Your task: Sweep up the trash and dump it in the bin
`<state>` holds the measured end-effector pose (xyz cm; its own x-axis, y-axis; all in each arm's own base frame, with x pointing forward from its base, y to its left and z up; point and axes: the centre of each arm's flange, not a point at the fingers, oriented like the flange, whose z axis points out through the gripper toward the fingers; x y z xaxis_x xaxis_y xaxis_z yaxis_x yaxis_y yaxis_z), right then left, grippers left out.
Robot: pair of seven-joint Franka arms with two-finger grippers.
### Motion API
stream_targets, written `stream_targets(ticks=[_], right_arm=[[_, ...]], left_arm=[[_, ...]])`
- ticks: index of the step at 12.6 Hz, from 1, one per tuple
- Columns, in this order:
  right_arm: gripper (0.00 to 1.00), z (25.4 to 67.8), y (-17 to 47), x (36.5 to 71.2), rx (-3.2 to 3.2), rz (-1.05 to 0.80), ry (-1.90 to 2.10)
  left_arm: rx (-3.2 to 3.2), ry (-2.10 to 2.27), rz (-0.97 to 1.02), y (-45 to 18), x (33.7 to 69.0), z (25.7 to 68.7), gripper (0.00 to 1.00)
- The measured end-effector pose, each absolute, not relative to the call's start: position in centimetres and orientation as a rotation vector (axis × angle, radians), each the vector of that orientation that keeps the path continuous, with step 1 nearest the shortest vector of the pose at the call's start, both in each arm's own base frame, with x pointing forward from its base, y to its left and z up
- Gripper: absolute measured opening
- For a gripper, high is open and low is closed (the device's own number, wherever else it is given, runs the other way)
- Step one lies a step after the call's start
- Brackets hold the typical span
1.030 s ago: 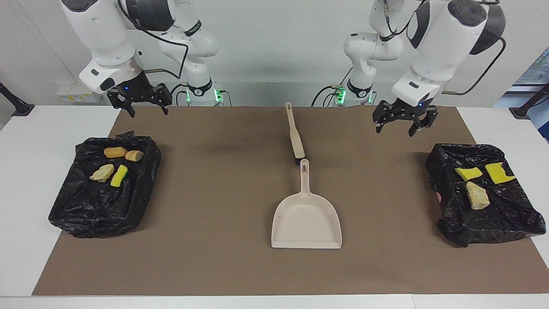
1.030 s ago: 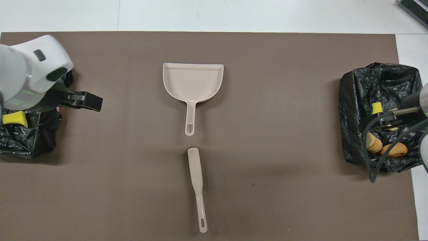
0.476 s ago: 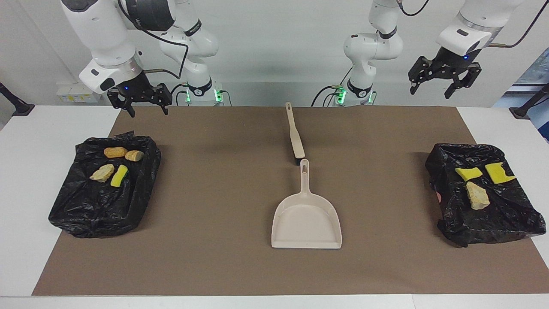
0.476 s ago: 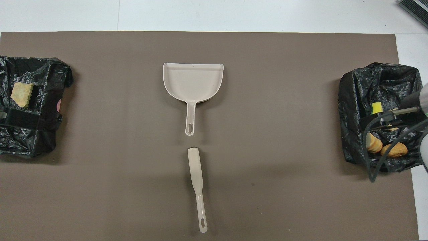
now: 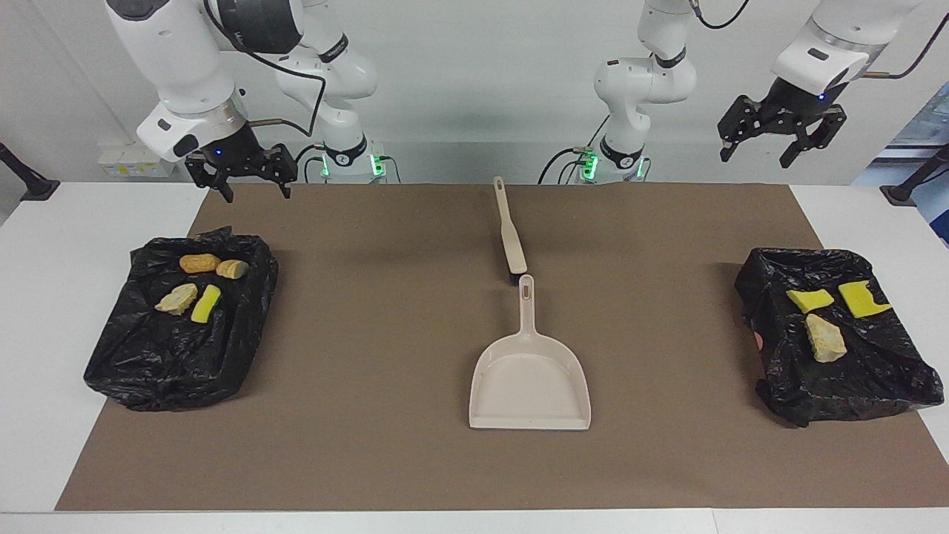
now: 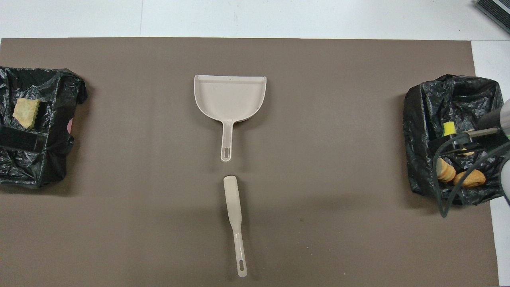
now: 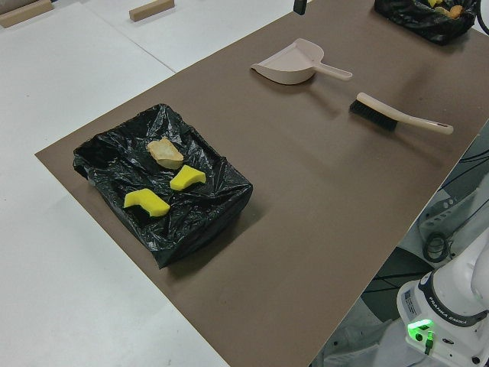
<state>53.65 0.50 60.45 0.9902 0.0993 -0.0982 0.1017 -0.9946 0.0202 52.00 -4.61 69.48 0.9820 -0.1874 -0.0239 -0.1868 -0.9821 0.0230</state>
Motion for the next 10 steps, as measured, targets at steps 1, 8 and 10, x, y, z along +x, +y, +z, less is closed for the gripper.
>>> stream_targets(ticks=[1, 8, 10], right_arm=[[1.00, 60.4, 0.5, 53.6, 3.109, -0.151, 0.157], [1.00, 60.4, 0.5, 53.6, 3.109, -0.152, 0.157], [1.00, 60.4, 0.5, 53.6, 3.109, -0.152, 0.157]], left_arm=[[3.107, -0.293, -0.050, -4.6, 52.0, 69.2, 1.00], [3.107, -0.280, -0.052, -4.3, 52.9, 66.9, 1.00], [3.108, -0.276, -0.052, -4.2, 52.9, 66.8, 1.00]])
